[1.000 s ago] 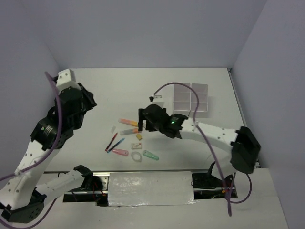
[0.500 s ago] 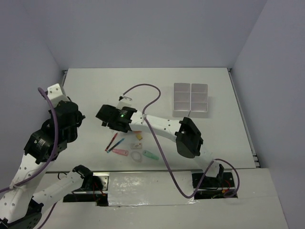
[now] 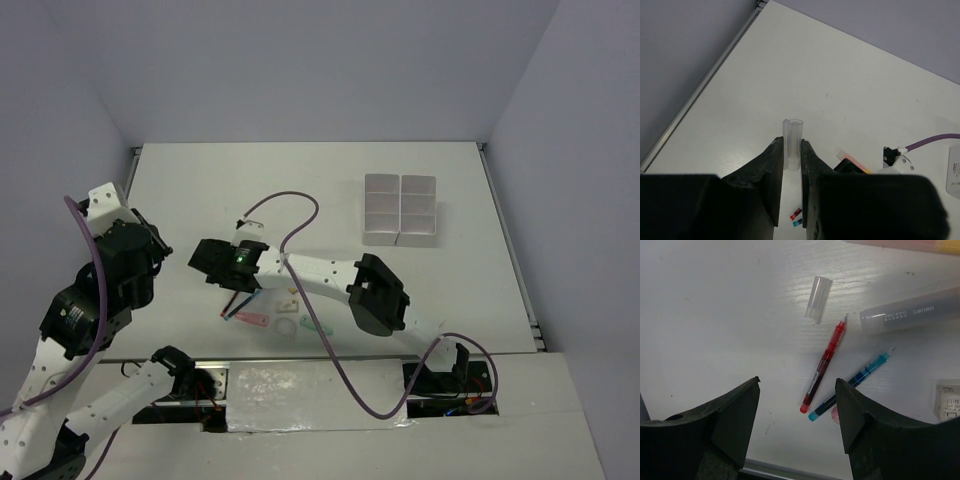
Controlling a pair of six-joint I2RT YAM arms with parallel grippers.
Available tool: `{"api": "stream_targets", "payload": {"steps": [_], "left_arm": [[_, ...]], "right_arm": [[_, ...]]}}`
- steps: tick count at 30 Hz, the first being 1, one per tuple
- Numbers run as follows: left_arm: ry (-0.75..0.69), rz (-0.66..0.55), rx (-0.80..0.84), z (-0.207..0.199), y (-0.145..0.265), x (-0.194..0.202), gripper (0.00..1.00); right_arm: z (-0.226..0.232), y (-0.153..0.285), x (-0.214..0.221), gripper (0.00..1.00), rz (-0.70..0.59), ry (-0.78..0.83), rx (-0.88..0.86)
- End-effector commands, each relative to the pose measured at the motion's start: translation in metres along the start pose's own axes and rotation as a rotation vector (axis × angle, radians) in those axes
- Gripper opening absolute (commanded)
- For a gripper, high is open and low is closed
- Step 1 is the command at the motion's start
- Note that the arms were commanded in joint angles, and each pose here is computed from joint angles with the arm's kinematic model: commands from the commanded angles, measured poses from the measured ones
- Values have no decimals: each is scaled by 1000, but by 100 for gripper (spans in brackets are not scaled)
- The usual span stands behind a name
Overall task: Sort the stationery into containers
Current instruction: Pick up the pen from the center of the board.
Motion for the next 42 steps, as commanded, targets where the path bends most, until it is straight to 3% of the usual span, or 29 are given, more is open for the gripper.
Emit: {"api": "stream_targets", "payload": {"steps": [1,18,30,35,42], "left_arm": [[10,-30,17,-2,0,-6,0],[-5,-26,26,-3,-3,2,0],[-6,-30,23,-2,-3,3,0],[-2,-41,11,2,-2,0,0],[2,-49,-4,6,-1,0,0]], "right_arm": [[5,-3,2,69,-10,-18,-4],[-12,-34,30,63,8,-12,74],[-12,-46,41,51,34,15,70],[-18,-47,44,41,50,18,86],[-35,-48,50,39,66,35,130]]}}
Point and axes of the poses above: each gripper's point midway between its finger pads, its own y axis back along the fingers, its own z axis along the line the jaws close on, x = y × z, the point moved 1 cm from there along y, back along the fingers, and after that the axes turned 7 degrees about -y, right-handed, at the moved point
